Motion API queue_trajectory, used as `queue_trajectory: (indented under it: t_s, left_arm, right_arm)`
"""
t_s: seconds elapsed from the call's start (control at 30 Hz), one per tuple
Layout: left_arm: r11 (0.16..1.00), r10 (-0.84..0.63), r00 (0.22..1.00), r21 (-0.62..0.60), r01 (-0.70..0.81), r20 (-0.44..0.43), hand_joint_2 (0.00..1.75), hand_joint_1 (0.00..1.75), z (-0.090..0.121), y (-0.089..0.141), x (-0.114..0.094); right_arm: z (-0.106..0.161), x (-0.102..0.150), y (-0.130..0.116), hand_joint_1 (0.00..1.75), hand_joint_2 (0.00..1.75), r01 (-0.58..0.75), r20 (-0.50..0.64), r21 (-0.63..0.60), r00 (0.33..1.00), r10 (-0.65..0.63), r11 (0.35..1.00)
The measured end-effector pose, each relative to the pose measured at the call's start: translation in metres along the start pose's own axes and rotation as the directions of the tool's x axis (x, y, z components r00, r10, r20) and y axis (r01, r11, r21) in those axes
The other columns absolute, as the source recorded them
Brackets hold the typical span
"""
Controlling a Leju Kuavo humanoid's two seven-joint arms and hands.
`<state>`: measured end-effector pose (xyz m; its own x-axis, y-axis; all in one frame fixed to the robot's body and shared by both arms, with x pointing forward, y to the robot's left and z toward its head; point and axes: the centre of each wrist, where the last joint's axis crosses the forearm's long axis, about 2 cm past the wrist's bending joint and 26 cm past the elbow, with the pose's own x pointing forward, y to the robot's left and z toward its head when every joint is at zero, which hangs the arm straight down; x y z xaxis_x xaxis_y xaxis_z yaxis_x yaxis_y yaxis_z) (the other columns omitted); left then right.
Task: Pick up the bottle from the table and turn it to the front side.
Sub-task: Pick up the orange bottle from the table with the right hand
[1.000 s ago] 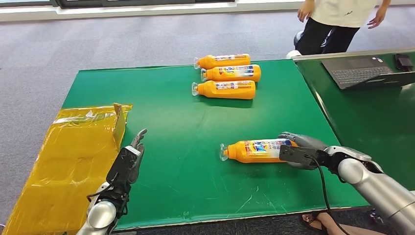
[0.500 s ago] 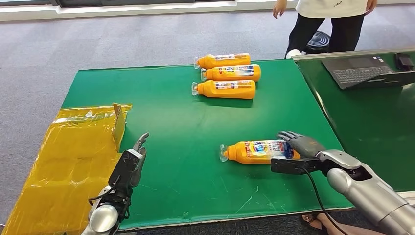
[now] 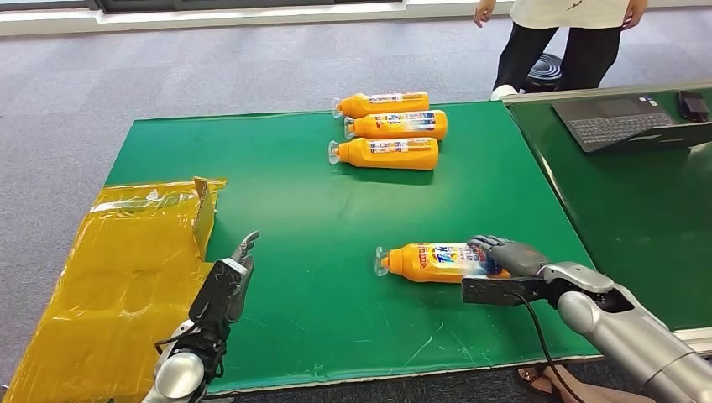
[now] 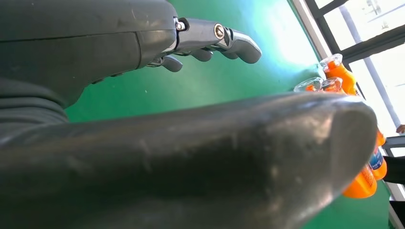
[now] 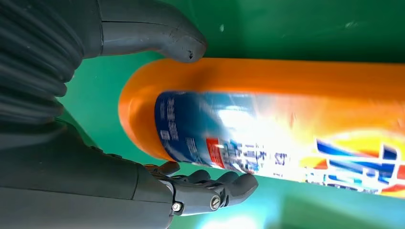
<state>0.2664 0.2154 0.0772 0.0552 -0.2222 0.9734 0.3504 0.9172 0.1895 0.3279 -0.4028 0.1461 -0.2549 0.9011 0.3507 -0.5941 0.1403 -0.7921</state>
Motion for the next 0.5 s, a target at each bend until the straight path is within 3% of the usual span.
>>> queue_trajectory:
  t_s: [0.2,0.5]
  left_arm:
    - [1.000,0.006,1.000,-0.006,-0.006,-0.013,0.00,0.00,-0.001,-0.003,-0.003]
    - [1.000,0.020,1.000,-0.021,-0.020,-0.020,0.00,0.00,-0.003,-0.007,-0.003]
  right_arm:
    - [-0.004,0.002,0.021,0.00,1.75,0.061,0.019,0.036,0.998,-0.061,0.997]
    - [-0.004,0.001,0.032,0.00,1.75,0.106,0.012,0.073,0.994,-0.108,0.992]
